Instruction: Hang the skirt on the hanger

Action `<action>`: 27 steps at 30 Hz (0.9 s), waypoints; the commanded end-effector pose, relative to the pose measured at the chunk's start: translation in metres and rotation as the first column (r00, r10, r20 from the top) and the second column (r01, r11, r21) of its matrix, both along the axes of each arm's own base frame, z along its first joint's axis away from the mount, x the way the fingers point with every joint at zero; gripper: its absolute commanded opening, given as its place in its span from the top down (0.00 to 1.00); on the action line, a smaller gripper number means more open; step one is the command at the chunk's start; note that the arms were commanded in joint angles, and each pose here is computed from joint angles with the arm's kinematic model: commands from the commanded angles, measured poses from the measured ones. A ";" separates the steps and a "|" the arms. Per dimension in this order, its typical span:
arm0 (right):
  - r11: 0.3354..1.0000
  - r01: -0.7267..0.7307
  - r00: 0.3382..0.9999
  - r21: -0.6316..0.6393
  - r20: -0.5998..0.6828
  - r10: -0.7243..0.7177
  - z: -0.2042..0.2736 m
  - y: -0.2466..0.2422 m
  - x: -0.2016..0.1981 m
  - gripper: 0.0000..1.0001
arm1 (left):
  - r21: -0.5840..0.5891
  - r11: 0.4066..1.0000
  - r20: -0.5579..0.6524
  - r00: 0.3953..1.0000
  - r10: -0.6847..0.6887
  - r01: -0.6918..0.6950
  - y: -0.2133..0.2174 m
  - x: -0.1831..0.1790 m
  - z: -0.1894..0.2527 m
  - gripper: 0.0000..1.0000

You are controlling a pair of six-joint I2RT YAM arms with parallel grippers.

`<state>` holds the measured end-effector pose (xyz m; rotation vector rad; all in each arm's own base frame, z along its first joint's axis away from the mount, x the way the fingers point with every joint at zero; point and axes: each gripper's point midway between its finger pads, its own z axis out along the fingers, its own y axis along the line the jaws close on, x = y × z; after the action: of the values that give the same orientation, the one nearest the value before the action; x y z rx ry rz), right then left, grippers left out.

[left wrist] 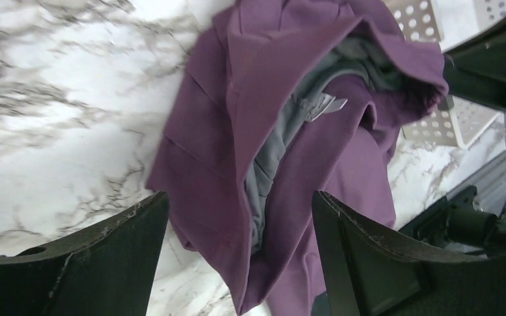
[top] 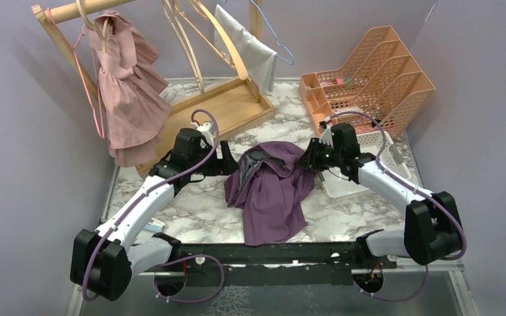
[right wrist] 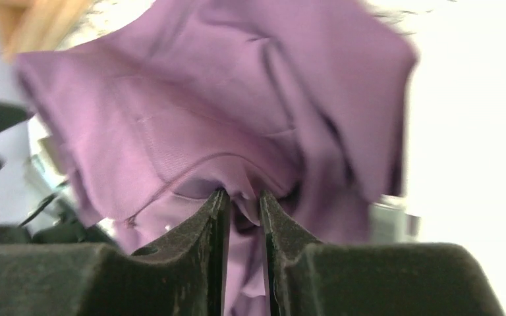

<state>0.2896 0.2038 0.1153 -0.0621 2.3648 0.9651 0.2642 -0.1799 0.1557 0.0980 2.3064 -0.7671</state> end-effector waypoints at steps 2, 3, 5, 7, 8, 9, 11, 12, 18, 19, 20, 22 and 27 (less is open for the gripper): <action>0.926 0.236 0.968 -0.294 -0.015 -0.252 -0.037 -0.057 0.014 0.60 | -0.098 0.992 -0.037 0.996 -0.081 0.077 -0.032 -0.012 -0.009 0.19; 0.910 0.260 0.960 -0.323 -0.015 -0.280 -0.039 -0.063 0.015 0.55 | -0.091 0.993 -0.044 0.996 -0.082 0.078 -0.033 -0.012 -0.013 0.19; 0.875 0.307 0.942 -0.375 -0.013 -0.336 -0.043 -0.075 0.017 0.49 | -0.071 0.995 -0.050 0.996 -0.076 0.072 -0.035 -0.012 -0.019 0.19; 0.832 0.352 0.922 -0.429 0.003 -0.388 -0.043 -0.089 0.019 0.45 | -0.057 0.996 -0.052 0.996 -0.069 0.066 -0.035 -0.011 -0.024 0.19; 0.816 0.364 0.916 -0.448 0.012 -0.402 -0.042 -0.093 0.020 0.43 | -0.050 0.997 -0.051 0.997 -0.062 0.060 -0.035 -0.009 -0.025 0.20; 0.802 0.376 0.909 -0.464 0.019 -0.415 -0.041 -0.097 0.021 0.42 | -0.041 0.998 -0.046 0.998 -0.052 0.050 -0.034 -0.007 -0.026 0.20; 0.790 0.385 0.906 -0.477 0.031 -0.423 -0.037 -0.101 0.023 0.41 | -0.025 0.999 -0.033 0.999 -0.037 0.036 -0.032 -0.003 -0.027 0.22; 0.790 0.383 0.907 -0.478 0.033 -0.420 -0.035 -0.101 0.023 0.39 | -0.020 0.999 -0.026 0.999 -0.032 0.032 -0.032 -0.001 -0.027 0.23; 0.890 0.300 0.950 -0.345 0.028 -0.310 -0.002 -0.074 0.014 0.38 | -0.035 0.996 -0.018 0.997 -0.077 0.076 -0.042 0.001 -0.027 0.26; 0.912 0.274 0.960 -0.305 0.029 -0.279 0.006 -0.066 0.011 0.38 | -0.044 0.994 -0.016 0.995 -0.097 0.096 -0.045 -0.001 -0.025 0.26; 0.934 0.240 0.970 -0.264 0.029 -0.241 0.013 -0.058 0.008 0.38 | -0.050 0.992 -0.014 0.993 -0.118 0.117 -0.048 -0.003 -0.024 0.26; 0.969 0.176 0.984 -0.175 0.036 -0.173 0.028 -0.042 0.000 0.38 | -0.051 0.988 -0.005 0.990 -0.143 0.143 -0.053 -0.006 -0.021 0.26; 0.991 0.127 0.992 -0.030 0.025 -0.127 0.058 -0.018 0.000 0.38 | -0.031 0.991 -0.013 0.991 -0.130 0.129 -0.051 -0.011 -0.028 0.26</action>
<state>0.2894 0.1585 0.1406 0.1067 2.3856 0.6482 0.2523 -0.2264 0.1207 0.1999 2.3618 -0.8591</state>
